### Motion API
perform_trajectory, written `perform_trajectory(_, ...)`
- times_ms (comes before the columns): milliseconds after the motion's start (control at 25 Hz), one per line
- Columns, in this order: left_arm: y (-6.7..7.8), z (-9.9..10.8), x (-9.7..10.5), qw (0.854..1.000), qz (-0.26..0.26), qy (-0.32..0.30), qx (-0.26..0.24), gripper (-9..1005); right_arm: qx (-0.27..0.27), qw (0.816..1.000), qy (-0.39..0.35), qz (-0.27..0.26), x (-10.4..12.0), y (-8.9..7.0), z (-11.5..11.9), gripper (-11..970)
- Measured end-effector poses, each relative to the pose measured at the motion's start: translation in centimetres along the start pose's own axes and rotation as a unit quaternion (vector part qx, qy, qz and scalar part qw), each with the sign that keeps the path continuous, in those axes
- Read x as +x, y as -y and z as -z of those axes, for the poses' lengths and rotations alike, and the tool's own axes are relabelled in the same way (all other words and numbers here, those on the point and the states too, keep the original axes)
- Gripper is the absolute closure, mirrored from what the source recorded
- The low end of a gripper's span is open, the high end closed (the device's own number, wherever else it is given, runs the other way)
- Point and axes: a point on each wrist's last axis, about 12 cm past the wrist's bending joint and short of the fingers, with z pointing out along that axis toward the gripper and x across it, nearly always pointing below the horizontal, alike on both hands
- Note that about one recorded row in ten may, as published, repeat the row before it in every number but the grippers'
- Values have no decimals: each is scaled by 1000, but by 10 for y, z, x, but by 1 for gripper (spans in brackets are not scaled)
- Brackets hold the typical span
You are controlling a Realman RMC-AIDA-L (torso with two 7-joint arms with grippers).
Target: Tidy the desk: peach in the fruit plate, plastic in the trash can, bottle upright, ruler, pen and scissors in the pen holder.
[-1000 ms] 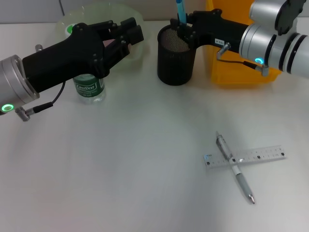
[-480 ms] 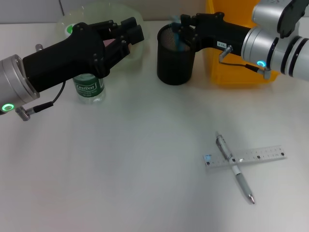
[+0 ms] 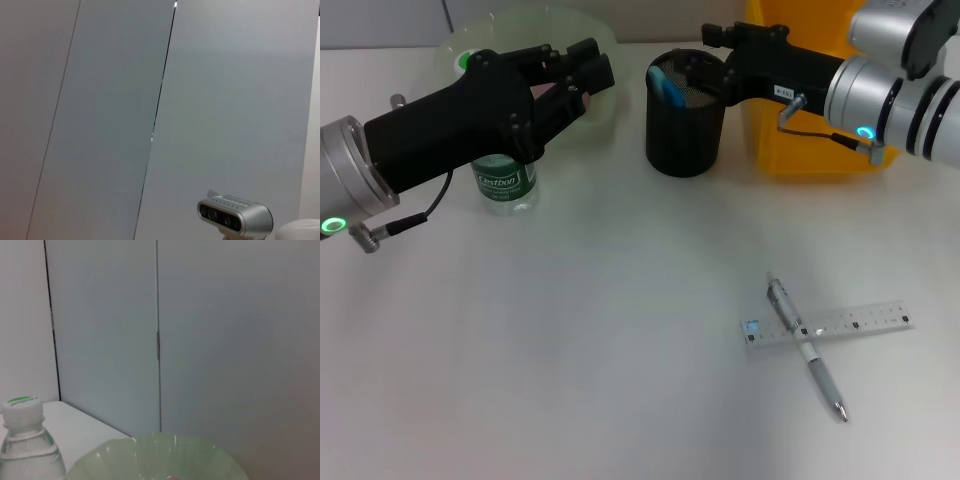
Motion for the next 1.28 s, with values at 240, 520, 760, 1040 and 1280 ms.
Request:
perform_trajectory(240, 0, 1, 0, 1000, 1, 0, -1, 802, -4, 999, 35, -22, 1, 0, 13, 450)
perform_trajectory(520, 2, 4, 2, 1000, 4, 0, -1, 802, -19, 995, 77, -53, 3, 5, 42, 451)
perform_trajectory(760, 4, 10, 7, 1000, 11, -5, -6, 801, -46, 990, 106, -76, 6, 3, 72, 440)
perform_trajectory(1040, 13, 19, 19, 999, 10, -37, 5, 801, -78, 985, 126, -87, 13, -4, 108, 287)
perform_trajectory(1280, 18, 28, 26, 998, 17, -59, 15, 747, -117, 985, 104, -79, 15, -10, 126, 284)
